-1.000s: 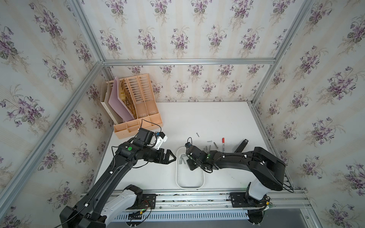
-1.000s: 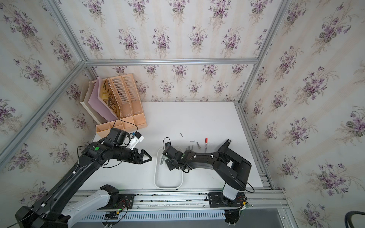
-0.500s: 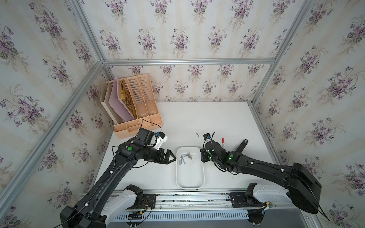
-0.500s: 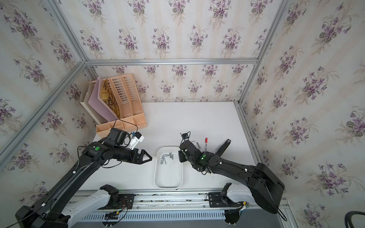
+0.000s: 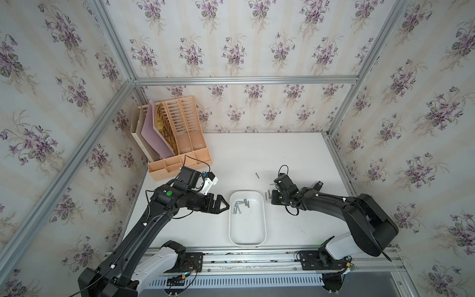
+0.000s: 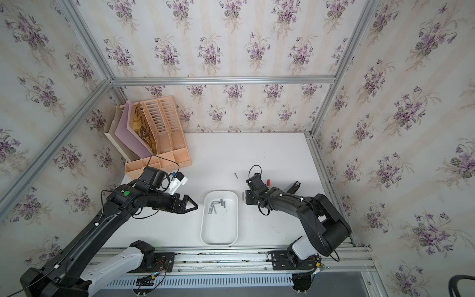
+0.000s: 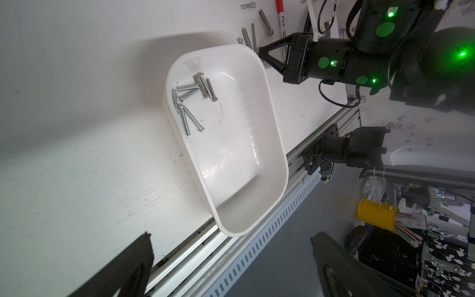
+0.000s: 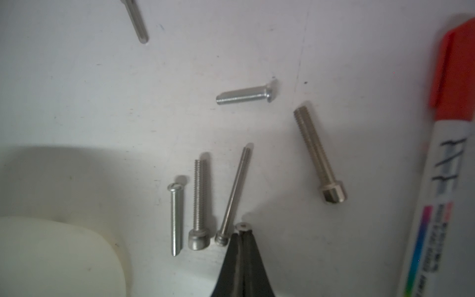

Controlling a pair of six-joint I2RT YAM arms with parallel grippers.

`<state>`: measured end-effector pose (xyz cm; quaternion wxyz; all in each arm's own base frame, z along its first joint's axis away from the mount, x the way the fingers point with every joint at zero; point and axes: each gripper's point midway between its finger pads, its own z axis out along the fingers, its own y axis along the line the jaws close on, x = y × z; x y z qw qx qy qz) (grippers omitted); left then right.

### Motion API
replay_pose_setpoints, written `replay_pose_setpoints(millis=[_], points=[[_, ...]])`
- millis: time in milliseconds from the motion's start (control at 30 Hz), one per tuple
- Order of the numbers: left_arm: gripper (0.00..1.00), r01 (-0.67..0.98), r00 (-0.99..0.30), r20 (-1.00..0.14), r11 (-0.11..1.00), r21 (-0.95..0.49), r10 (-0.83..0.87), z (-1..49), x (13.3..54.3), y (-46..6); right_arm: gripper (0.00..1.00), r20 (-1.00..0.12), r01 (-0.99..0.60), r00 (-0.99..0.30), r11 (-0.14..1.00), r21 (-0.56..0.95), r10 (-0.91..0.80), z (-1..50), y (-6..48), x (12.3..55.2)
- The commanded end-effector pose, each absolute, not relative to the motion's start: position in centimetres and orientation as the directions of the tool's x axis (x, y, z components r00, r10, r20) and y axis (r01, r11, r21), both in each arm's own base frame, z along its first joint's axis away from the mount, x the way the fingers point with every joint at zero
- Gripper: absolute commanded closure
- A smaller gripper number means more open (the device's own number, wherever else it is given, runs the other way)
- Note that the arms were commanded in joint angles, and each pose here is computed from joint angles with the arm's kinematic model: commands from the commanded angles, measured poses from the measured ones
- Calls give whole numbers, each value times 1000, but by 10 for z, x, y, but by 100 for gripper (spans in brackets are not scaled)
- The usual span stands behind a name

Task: Take out the screws from the storage box
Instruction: Place the screw at the center of the board.

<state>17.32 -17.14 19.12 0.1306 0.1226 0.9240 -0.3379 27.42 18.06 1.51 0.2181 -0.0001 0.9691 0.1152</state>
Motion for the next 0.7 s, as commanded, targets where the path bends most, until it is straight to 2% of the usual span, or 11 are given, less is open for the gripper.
replay_pose_setpoints(millis=[0, 200, 300, 400, 667], points=[[1, 315, -935, -326, 745, -588, 138, 191, 174, -171, 100, -401, -43, -914, 970, 241, 59, 14, 182, 272], [0, 315, -935, -325, 745, -588, 138, 191, 174, -171, 100, -415, -35, -907, 971, 235, 67, 18, 179, 274], [1, 318, -934, -329, 744, -588, 139, 192, 174, -171, 86, -418, -36, -906, 972, 233, 66, 19, 179, 274], [0, 315, -935, -326, 745, -588, 139, 191, 174, -171, 81, -430, -39, -900, 971, 234, 68, 23, 178, 276], [1, 317, -934, -329, 744, -588, 138, 192, 174, -171, 80, -528, -130, -845, 926, 353, 82, 62, 191, 272]])
